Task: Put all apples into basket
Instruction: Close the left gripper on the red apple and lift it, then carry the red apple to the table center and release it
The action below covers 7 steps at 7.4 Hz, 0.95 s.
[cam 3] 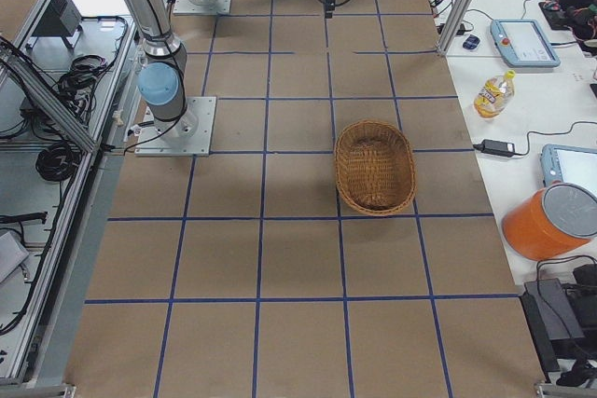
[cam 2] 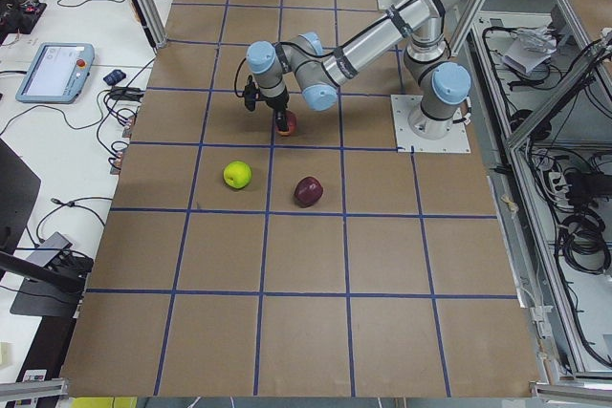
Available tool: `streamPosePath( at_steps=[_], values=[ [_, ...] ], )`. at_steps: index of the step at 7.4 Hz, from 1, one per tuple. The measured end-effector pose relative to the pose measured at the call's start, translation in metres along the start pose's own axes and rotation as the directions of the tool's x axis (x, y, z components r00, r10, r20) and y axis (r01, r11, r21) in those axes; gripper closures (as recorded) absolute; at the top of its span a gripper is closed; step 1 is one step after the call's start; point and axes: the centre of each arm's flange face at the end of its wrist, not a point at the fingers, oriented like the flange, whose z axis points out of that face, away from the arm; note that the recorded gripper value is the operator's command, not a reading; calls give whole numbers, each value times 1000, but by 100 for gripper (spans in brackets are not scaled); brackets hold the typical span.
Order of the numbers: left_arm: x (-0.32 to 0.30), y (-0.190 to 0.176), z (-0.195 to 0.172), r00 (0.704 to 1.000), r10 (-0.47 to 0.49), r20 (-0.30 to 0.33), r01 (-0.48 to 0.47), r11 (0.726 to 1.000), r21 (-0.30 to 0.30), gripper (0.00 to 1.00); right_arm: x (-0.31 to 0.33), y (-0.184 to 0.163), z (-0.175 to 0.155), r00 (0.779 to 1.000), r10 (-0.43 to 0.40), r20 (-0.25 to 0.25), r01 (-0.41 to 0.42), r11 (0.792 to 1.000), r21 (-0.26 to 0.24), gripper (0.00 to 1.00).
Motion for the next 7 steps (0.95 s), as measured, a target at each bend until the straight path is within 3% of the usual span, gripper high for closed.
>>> streamPosePath(
  at_steps=[1,2,5,7],
  values=[
    [0,0,5,1000,1,-3,-1,1000,8,74,0,0,0,1000,0,0,0,1000,-1,0],
    [0,-2,6,1000,6,3,-6,1000,29,100,0,0,1,1000,0,0,0,1000,-1,0],
    [21,-5,-13,999,41,20,-42,998,43,100,0,0,1,1000,0,-1,0,1000,-2,0],
    [124,-18,-55,998,57,-22,-56,996,74,100,0,2,2,1000,1,-1,-1,1000,-4,0]
  ],
)
